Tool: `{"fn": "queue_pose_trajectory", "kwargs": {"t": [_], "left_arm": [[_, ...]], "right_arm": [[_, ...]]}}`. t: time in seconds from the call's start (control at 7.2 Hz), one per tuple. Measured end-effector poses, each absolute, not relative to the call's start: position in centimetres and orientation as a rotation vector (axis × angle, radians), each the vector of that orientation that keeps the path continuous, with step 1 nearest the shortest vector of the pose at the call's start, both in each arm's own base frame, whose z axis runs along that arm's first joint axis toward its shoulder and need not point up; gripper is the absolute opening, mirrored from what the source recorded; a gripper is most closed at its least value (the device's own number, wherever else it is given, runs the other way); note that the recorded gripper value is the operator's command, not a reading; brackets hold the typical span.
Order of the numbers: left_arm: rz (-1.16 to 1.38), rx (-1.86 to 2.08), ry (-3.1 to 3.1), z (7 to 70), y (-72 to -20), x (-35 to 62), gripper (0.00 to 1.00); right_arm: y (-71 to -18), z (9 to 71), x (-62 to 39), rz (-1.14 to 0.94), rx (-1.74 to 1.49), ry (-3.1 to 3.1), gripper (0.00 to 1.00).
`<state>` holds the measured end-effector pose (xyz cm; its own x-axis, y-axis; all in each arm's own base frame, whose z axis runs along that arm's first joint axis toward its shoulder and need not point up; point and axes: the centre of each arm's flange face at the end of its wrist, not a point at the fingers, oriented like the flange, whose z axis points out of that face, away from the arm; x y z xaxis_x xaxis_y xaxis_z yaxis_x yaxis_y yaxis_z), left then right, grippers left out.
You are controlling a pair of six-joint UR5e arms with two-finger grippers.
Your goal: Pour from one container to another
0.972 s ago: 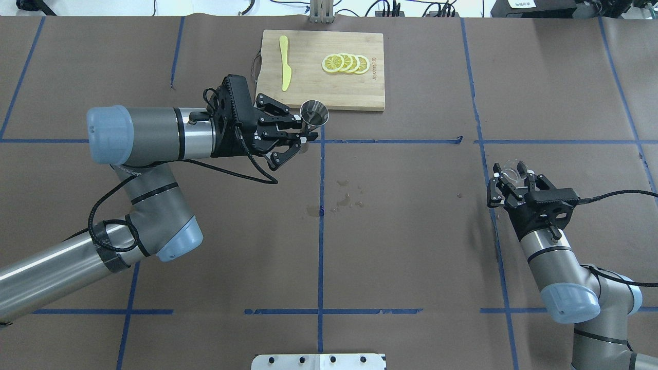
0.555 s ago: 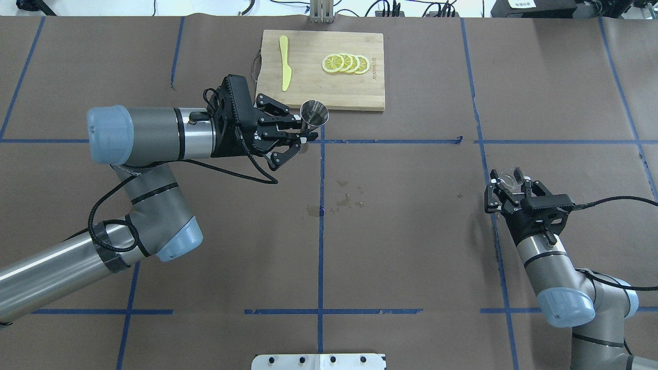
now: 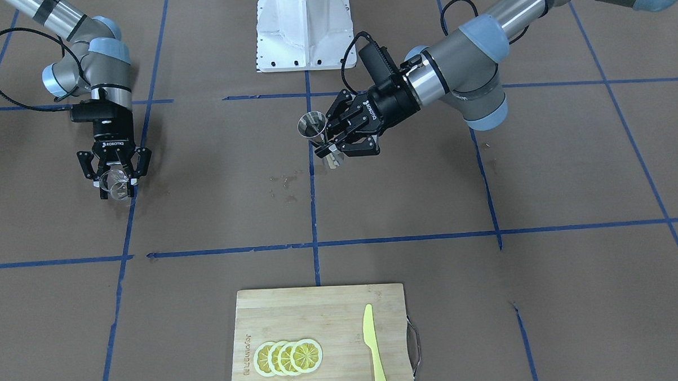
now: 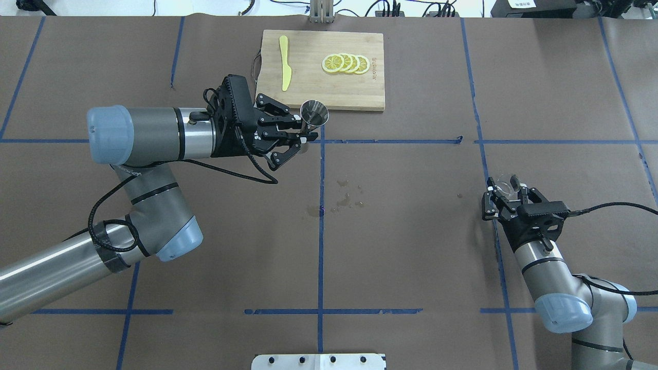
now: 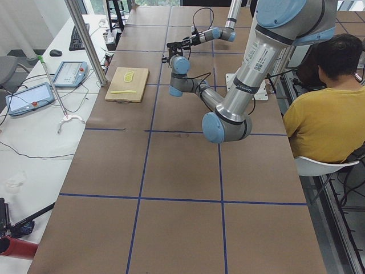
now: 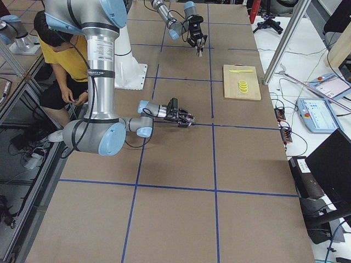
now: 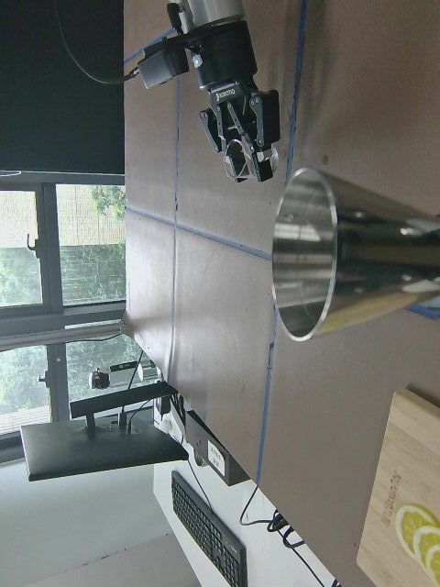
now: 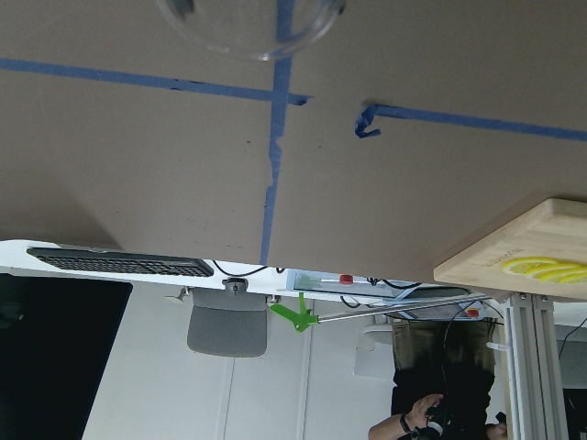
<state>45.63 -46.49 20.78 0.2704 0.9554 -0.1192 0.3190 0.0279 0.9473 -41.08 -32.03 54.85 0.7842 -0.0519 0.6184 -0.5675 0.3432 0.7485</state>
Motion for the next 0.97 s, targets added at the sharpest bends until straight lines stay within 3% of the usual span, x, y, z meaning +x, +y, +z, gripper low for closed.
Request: {"fn": "queue_pose_trajectory", "kwargs": {"t": [0.56, 0.69, 0.83, 0.97], "left_arm": [[0.769, 1.5, 1.242, 20.78, -46.49, 45.63, 0.0], [0.769, 1.5, 1.242, 20.78, -46.49, 45.63, 0.0], [0.769, 1.501, 1.241, 20.78, -46.49, 45.63, 0.0], [0.77, 1.501, 1.241, 20.78, -46.49, 45.63, 0.0]], "right_arm": [[-31.71, 55.32, -41.37, 0.352, 1.183, -0.612, 0.52], [-31.65, 55.38, -41.42, 0.35, 1.182, -0.612, 0.63], [-31.62, 55.45, -41.45, 0.35, 1.182, -0.612, 0.64], [-31.6, 55.49, -41.46, 0.349, 1.181, -0.612, 1.0]]}}
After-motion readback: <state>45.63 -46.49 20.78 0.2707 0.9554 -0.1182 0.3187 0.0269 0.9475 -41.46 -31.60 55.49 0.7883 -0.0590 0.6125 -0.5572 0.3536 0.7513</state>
